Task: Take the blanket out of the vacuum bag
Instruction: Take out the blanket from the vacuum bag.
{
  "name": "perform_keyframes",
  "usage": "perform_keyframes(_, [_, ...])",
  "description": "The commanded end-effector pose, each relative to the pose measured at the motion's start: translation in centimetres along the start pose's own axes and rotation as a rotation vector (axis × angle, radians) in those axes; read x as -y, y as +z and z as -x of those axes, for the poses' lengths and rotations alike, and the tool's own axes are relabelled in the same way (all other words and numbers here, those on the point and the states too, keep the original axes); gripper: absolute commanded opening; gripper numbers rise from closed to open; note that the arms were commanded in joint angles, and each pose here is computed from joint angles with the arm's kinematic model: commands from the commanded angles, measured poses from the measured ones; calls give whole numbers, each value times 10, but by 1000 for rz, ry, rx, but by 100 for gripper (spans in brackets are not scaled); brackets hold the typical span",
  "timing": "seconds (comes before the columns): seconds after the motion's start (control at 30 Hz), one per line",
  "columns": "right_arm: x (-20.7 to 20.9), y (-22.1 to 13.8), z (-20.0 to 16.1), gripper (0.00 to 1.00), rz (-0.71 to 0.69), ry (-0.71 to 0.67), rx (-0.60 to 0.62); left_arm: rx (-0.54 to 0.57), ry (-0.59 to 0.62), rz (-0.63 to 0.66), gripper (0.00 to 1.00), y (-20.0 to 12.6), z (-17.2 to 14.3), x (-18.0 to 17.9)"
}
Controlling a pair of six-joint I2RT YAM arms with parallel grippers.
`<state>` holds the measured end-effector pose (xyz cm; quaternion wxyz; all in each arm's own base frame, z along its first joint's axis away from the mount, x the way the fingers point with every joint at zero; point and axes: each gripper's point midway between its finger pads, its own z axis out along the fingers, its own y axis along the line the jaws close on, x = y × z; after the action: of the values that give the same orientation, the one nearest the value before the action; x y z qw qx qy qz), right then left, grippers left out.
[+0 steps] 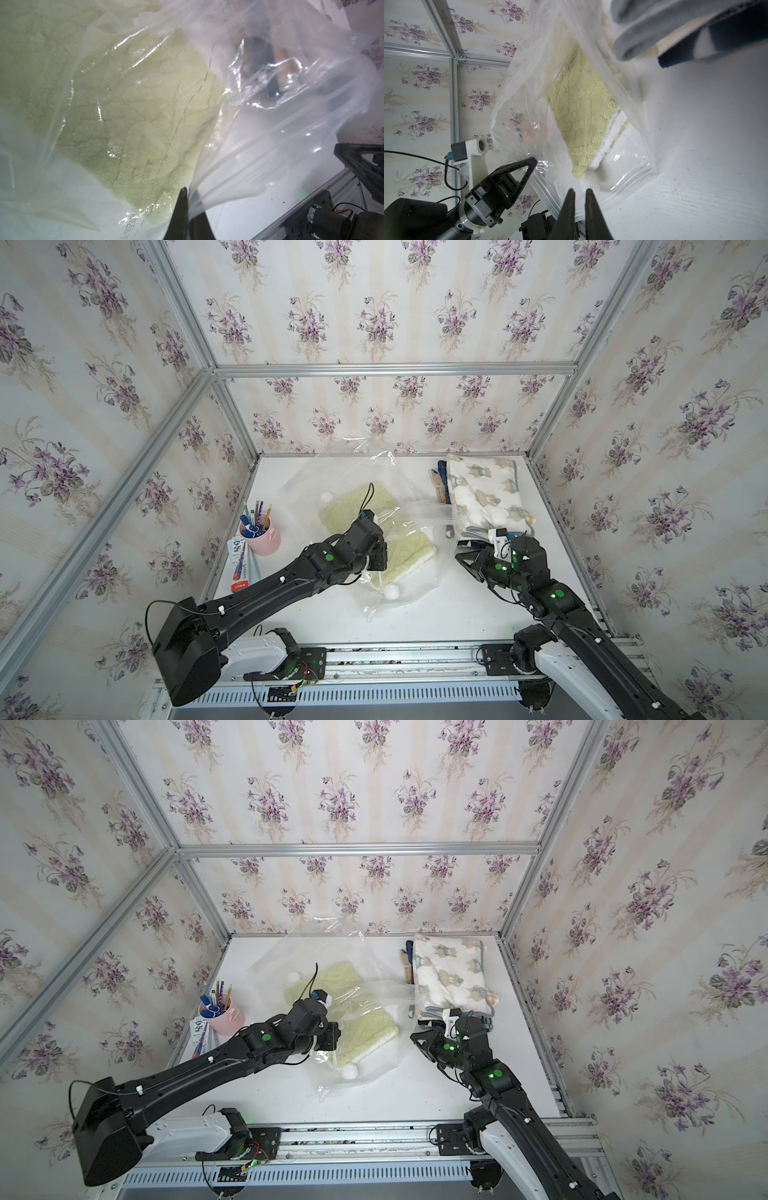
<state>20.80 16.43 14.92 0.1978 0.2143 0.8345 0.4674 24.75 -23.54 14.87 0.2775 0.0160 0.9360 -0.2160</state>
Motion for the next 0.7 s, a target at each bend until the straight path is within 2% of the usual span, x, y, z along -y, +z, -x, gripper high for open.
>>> perform_keyframes(0.0, [-12,5,1,13,53,6,-4,24,-38,9,5,-3,1,-2])
perform_keyframes(0.2, [-28,26,-14,14,30,-82,-90,6,12,5,5,-17,0,-1])
perform_keyframes(0.37, [-34,42,-49,12,47,-81,-145,23,40,38,6,-28,2,-9])
perform_keyframes(0.53, [-21,52,-61,10,46,-11,-110,77,-2,16,7,-27,0,-14])
perform_keyframes(0.67, [-6,61,-53,15,27,48,-54,76,-13,-26,7,-20,-3,-10])
